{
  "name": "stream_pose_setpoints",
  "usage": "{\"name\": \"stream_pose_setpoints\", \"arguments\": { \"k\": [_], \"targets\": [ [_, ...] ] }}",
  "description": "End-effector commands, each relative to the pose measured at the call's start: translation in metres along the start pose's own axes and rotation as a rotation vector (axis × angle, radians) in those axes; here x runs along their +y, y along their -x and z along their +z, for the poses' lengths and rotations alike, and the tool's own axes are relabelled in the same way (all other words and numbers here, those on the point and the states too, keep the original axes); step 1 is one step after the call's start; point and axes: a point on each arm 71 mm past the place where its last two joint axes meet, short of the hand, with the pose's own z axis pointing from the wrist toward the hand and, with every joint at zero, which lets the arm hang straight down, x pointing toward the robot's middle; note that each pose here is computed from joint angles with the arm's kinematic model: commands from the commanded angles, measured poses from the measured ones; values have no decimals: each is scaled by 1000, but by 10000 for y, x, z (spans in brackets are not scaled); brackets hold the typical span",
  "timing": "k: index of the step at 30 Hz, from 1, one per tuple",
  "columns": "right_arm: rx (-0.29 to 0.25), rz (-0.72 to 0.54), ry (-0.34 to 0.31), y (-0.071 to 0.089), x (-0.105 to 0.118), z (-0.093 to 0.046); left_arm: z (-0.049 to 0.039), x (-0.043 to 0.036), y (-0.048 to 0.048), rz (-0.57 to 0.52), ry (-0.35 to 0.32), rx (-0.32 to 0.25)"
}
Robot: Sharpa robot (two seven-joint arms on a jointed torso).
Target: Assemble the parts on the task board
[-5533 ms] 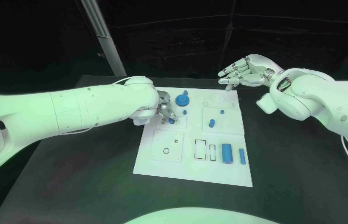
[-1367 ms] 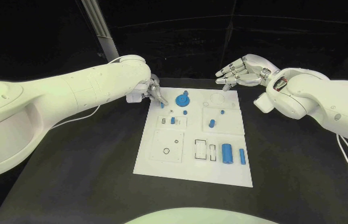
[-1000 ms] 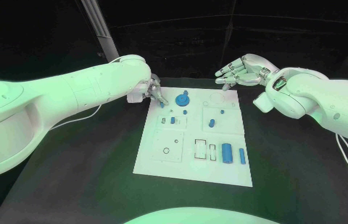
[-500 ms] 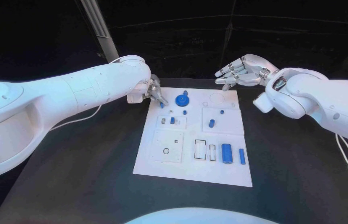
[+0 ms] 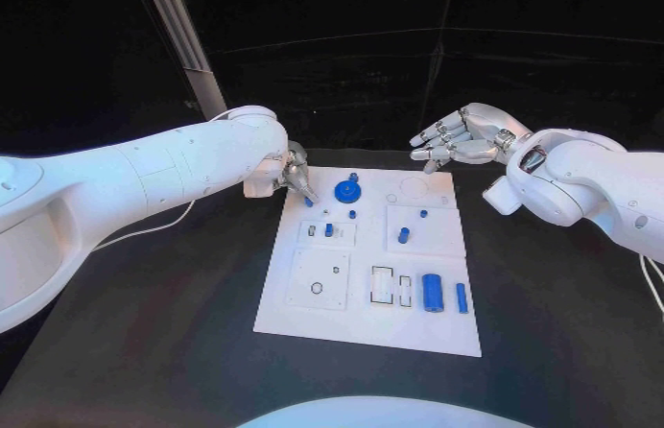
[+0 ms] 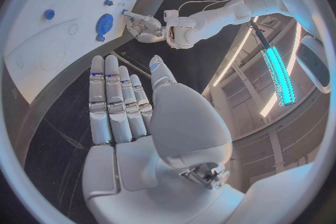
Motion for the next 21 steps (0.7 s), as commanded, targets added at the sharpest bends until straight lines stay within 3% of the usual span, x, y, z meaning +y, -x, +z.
{"name": "stream_pose_setpoints", "arguments": {
  "k": [1,9,21],
  "targets": [
    [6,0,8,2,13,2,-17,-10,2,-21,-38,-14],
    [4,-1,7,12,5,0,-98,40,-30,-44,-62,-46],
    [4,-2,3,27,-10,-6,-323,123,-164,-120,-85,-103]
  ]
}}
